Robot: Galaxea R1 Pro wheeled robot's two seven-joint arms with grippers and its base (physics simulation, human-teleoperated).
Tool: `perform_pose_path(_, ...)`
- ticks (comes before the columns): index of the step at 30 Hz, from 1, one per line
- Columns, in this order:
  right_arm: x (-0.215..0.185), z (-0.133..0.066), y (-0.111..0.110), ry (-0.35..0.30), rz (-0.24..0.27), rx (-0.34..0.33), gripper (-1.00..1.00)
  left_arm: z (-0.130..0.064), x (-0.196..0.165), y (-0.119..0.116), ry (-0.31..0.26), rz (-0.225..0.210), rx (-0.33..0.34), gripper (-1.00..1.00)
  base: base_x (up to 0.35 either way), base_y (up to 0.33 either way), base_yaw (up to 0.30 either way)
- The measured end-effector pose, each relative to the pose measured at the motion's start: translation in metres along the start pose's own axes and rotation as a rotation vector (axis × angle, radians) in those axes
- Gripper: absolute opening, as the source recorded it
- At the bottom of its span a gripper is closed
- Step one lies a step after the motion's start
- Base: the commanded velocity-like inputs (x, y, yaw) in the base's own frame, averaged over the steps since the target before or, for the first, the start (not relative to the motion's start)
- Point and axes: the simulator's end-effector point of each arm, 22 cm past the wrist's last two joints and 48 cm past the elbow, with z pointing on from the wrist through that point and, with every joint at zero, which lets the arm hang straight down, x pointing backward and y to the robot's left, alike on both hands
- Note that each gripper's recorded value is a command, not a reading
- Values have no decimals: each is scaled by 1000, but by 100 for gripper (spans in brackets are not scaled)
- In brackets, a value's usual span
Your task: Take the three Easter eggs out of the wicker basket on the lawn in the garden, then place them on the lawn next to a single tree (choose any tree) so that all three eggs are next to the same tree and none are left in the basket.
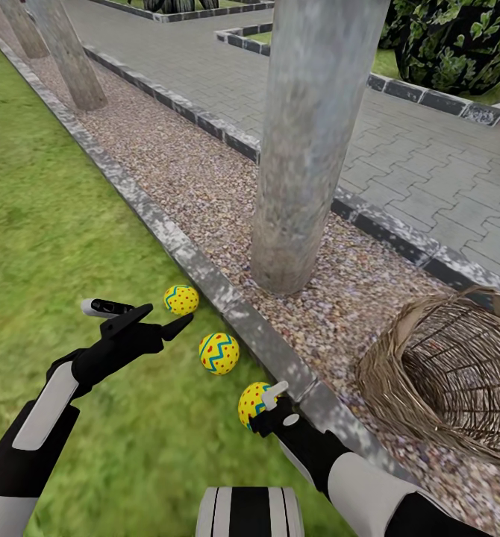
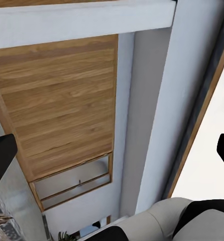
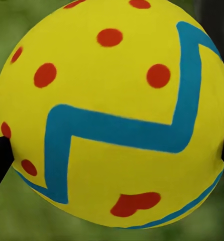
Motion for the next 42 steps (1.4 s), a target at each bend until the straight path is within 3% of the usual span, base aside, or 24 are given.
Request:
perform_pose_path(3, 0, 0, 0, 1, 0, 0, -100, 0, 0, 0, 0, -1, 0, 100, 0, 0, 0)
perform_pose_path(4, 0, 0, 0, 1, 0, 1, 100, 0, 0, 0, 1, -1, 0, 100, 0, 0, 0)
perform_pose_path(6, 15, 1, -2, 31, -2, 5, 100, 0, 0, 0, 1, -1, 0, 100, 0, 0, 0)
perform_pose_path(15, 15, 0, -2, 33, 2, 4, 100, 1, 1, -2, 3, 1, 2, 100, 0, 0, 0)
perform_pose_path(37, -47, -32, -12, -78, -15, 36, 100, 17, 4, -50, 36, 76, 34, 100, 0, 0, 0)
perform_pose_path(42, -50, -39, -14, -61, -18, 42, 100, 18, 3, -60, 41, 90, 37, 100, 0, 0, 0)
